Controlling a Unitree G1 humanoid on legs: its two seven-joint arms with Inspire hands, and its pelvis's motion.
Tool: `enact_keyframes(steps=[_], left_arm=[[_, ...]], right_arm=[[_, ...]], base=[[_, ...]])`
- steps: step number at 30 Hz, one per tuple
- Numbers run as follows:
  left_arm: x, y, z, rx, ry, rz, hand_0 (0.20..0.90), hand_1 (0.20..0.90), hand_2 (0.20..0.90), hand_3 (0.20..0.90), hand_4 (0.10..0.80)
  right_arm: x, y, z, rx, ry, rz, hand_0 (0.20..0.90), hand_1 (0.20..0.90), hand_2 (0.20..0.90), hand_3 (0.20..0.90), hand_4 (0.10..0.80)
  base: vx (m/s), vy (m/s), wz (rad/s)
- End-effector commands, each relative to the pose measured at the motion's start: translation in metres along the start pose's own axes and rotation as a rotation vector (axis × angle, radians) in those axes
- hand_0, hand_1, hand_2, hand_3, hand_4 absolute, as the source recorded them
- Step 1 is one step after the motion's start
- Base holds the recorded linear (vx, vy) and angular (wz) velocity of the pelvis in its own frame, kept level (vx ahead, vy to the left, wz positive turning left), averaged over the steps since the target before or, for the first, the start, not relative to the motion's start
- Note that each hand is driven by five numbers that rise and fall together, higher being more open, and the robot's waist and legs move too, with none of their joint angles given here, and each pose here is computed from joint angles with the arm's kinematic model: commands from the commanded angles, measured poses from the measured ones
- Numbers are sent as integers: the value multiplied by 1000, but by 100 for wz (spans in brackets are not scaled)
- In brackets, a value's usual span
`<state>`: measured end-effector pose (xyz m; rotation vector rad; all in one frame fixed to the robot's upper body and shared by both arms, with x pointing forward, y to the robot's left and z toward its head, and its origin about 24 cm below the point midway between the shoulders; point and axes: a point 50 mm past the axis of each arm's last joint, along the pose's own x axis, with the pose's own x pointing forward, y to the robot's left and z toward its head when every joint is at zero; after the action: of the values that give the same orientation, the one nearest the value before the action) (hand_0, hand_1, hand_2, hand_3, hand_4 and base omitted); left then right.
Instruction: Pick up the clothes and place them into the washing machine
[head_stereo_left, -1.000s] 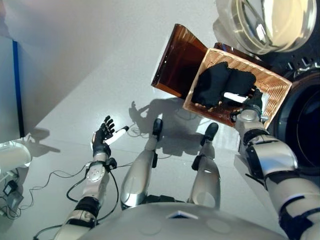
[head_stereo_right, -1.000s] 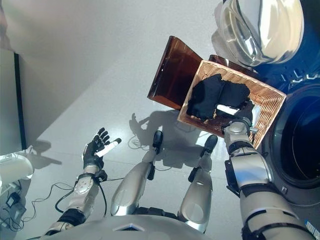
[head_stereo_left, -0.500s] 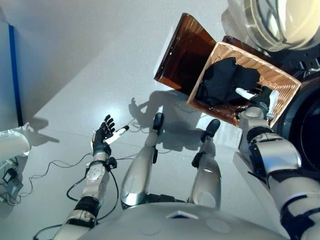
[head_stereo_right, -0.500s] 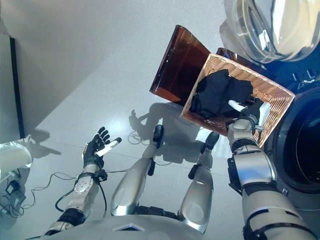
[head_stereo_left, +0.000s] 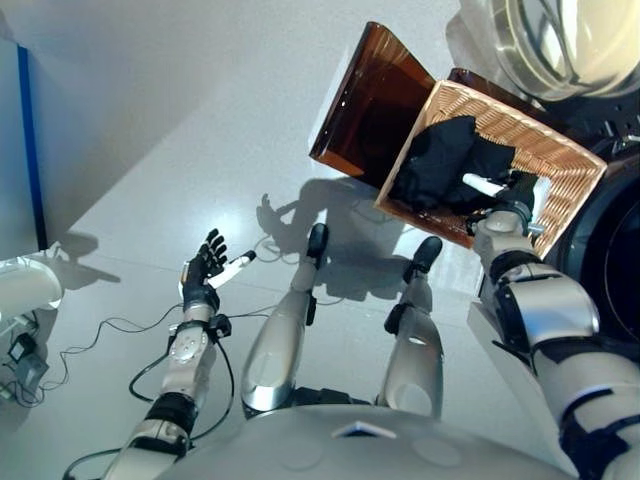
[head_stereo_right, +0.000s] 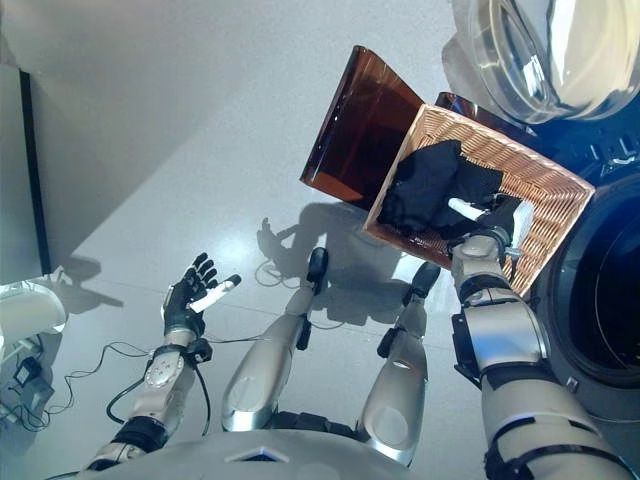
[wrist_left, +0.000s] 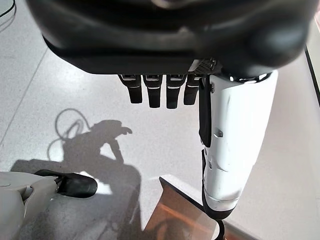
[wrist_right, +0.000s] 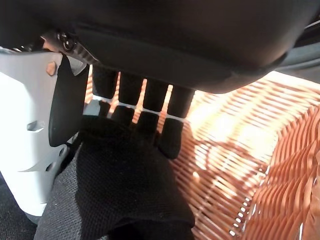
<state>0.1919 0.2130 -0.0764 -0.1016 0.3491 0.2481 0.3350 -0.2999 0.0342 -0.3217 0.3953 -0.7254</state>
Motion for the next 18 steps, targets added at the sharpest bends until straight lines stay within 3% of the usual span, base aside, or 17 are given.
enact_keyframes(steps=[1,11,18], left_arm=[[-4,29,13,68,-80,58,900,900,900,900,800],[-5,34,5,65,-41,83,900,900,900,900,800],[-7,38,-1,46,-15,100,900,900,900,900,800]], right_arm=[[1,-2,9,-16,-69,-9,200,200,200,200,300],[3,-19,-15,17,-42,-42,200,200,200,200,300],[-6,-10,-21,99,-104,24,200,200,200,200,300]], base=[[32,-19,-1],[23,-22,-1],[30,-21,-7]])
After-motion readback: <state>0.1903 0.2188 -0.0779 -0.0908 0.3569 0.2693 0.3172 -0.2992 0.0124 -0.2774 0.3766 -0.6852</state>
